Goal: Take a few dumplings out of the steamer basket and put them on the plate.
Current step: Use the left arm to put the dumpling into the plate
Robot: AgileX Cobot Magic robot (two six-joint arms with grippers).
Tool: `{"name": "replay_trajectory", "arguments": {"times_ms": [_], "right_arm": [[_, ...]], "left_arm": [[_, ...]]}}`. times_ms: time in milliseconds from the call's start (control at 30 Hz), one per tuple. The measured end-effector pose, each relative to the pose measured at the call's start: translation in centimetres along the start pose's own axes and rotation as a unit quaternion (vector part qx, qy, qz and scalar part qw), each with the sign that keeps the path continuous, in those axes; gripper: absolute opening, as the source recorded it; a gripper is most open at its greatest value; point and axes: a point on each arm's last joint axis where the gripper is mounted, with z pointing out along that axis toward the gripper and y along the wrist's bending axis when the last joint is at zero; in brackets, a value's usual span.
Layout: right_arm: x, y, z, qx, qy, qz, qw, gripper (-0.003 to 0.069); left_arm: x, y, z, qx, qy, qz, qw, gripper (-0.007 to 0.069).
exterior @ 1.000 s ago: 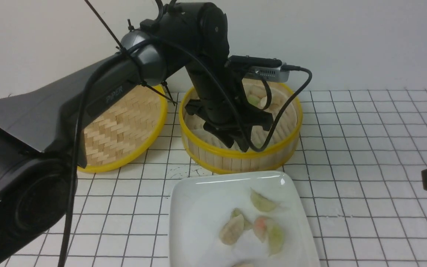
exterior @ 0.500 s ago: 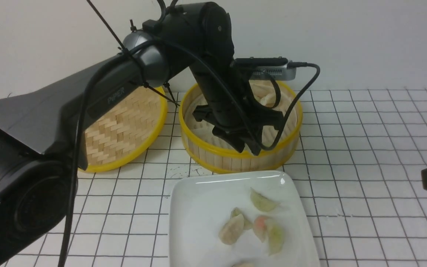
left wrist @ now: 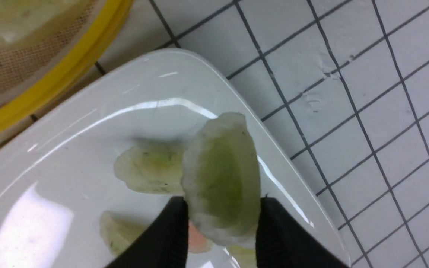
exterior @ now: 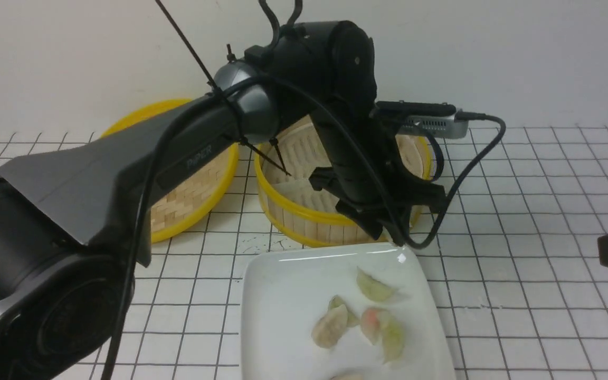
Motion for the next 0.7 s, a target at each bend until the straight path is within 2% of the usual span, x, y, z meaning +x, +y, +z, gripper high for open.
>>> {"name": "replay_trajectory", "arguments": {"times_ms": [367, 533, 700], "right_arm": [[0.0, 0.0, 0.0, -0.001, 0.000, -0.008, 1.000, -0.0014], [0.0, 0.0, 0.0, -0.001, 0.000, -0.010, 1.000, -0.0014], [0.0, 0.0, 0.0, -0.001, 0.000, -0.010, 1.000, -0.0014]], "left_arm": [[2.3, 1.8, 3.6, -0.063, 0.066, 0.007, 0.996, 0.0240], [2.2, 2.3, 3.5, -0.092, 0.062, 0.015, 0.994, 0.0302], [2.2, 2.6, 3.3, -0.110, 0.058, 0.015, 0.992, 0.0396]]}}
